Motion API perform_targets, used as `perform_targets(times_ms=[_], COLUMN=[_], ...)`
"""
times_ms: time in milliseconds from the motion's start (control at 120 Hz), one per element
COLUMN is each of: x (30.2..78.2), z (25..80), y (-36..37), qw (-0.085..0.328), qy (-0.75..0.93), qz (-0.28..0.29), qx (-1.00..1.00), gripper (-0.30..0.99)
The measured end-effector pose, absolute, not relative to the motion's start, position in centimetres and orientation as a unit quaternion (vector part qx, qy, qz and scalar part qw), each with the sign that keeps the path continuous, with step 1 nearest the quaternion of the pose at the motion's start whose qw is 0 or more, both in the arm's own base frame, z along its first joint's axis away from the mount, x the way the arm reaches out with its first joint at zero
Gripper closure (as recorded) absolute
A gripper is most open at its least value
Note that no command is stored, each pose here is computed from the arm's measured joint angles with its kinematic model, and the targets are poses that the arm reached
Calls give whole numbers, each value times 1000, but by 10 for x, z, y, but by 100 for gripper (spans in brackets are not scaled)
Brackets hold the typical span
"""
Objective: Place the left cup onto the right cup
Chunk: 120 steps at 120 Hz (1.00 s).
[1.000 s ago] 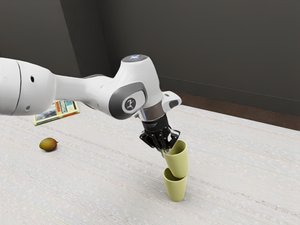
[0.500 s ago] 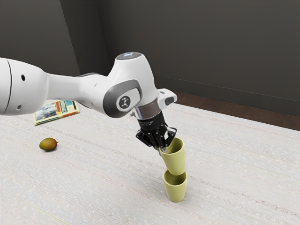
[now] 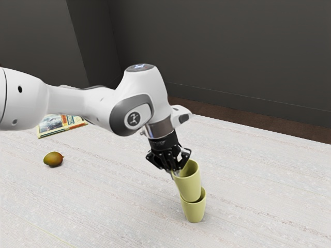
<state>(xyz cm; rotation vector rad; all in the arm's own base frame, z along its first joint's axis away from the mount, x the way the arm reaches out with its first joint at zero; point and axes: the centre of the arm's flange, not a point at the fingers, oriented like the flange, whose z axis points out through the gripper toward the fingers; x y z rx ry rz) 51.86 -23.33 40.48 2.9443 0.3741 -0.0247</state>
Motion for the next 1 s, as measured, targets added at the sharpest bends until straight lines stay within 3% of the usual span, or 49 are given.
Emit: perform_targets(times_ms=[83, 275, 442, 583, 808, 1000], x=[518, 518, 517, 507, 513, 552], z=[404, 405, 414, 478, 608, 631], y=[-233, -234, -237, -234, -217, -141], qw=[88, 92, 96, 100, 54, -9], qy=[128, 129, 125, 99, 17, 10], qz=[-10, -10, -4, 47, 110, 98], qx=[988, 987, 988, 989, 992, 995], gripper=[77, 36, 17, 10, 4, 3])
